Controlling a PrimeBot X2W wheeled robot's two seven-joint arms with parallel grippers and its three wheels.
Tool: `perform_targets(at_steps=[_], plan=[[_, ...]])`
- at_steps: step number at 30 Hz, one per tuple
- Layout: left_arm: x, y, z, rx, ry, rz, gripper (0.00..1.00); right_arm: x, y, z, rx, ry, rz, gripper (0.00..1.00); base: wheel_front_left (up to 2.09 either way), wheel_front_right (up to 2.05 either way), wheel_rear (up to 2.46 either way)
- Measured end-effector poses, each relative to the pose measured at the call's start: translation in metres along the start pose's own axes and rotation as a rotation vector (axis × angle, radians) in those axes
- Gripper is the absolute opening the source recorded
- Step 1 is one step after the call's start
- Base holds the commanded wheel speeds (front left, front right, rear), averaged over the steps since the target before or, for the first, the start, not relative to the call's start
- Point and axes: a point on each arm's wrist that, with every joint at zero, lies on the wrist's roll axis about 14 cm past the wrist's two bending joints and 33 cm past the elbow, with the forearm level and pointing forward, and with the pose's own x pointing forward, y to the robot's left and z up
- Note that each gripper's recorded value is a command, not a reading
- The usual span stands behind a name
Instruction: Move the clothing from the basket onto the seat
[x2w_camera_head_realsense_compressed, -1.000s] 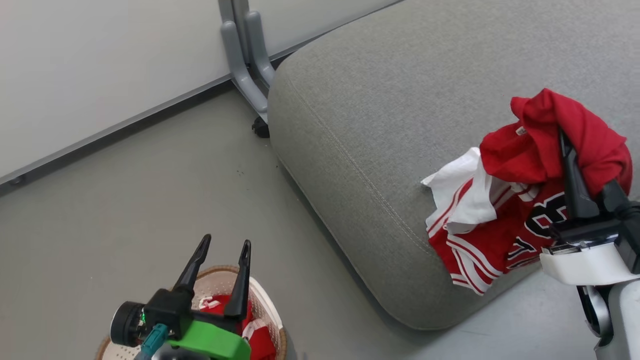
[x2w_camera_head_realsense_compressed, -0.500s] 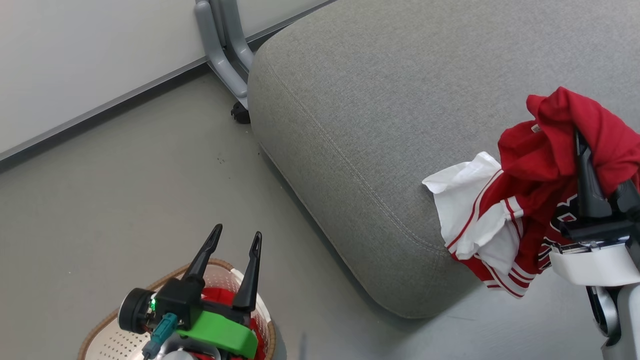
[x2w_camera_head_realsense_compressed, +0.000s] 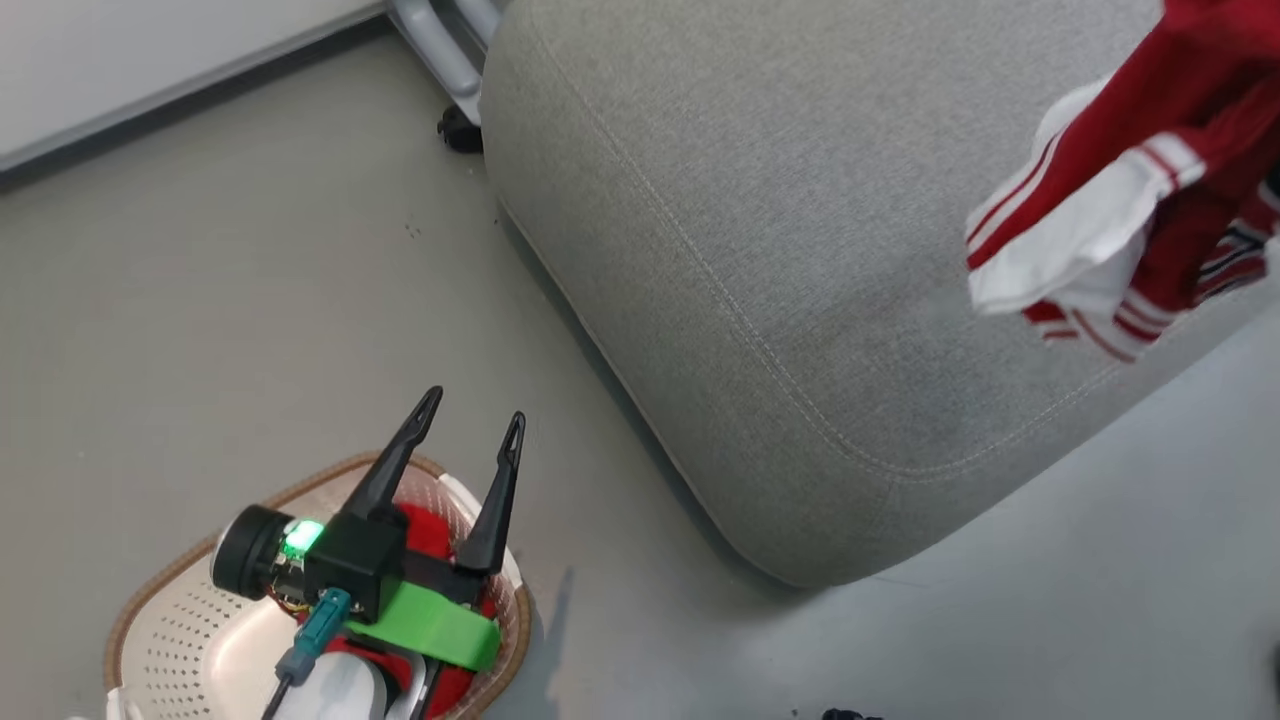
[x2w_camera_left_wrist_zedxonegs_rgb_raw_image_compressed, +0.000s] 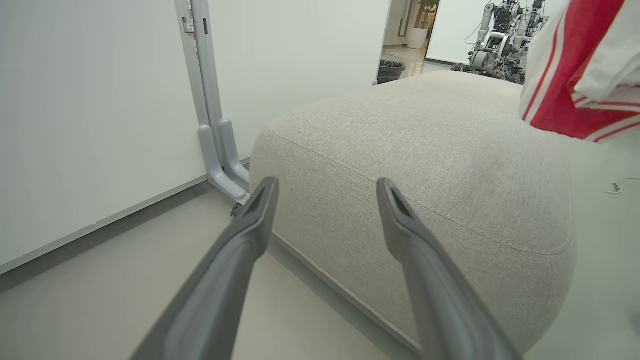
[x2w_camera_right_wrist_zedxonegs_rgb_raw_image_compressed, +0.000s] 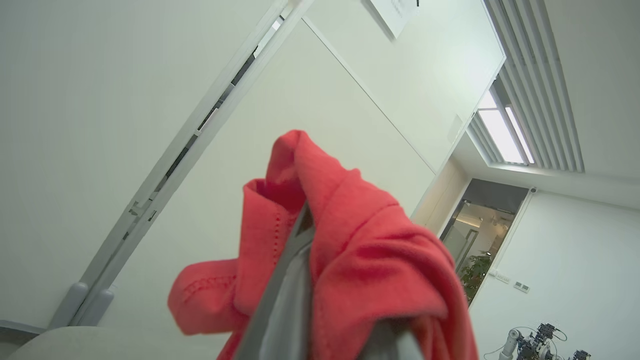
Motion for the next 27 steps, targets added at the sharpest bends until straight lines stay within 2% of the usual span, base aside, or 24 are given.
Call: perform_targets(at_steps=[4, 7, 14, 21, 25, 27], plan=[[0.006, 0.014, -0.014, -0.001, 0.014, -0.013, 1.0, 0.041, -0.002, 0.005, -0.053, -0.07, 0.013, 0.0, 0.0, 0.0, 0.0], [0.01, 0.021, -0.027, -0.005, 0.029, -0.027, 1.0, 0.068, -0.005, 0.0, -0.033, -0.094, -0.016, 0.0, 0.0, 0.0, 0.0], [0.013, 0.038, -0.053, -0.04, 0.056, -0.018, 1.0, 0.106, 0.033, -0.057, -0.024, -0.002, 0.047, 0.0, 0.0, 0.0, 0.0], [0.004, 0.06, -0.069, -0.059, 0.081, 0.039, 1.0, 0.116, 0.071, -0.126, 0.011, 0.144, 0.081, 0.0, 0.0, 0.0, 0.0], [-0.003, 0.068, -0.082, -0.072, 0.105, 0.062, 1.0, 0.104, 0.103, -0.174, 0.085, 0.265, 0.094, 0.0, 0.0, 0.0, 0.0], [-0.007, 0.074, -0.087, -0.076, 0.115, 0.077, 1.0, 0.092, 0.13, -0.197, 0.112, 0.338, 0.15, 0.0, 0.0, 0.0, 0.0]])
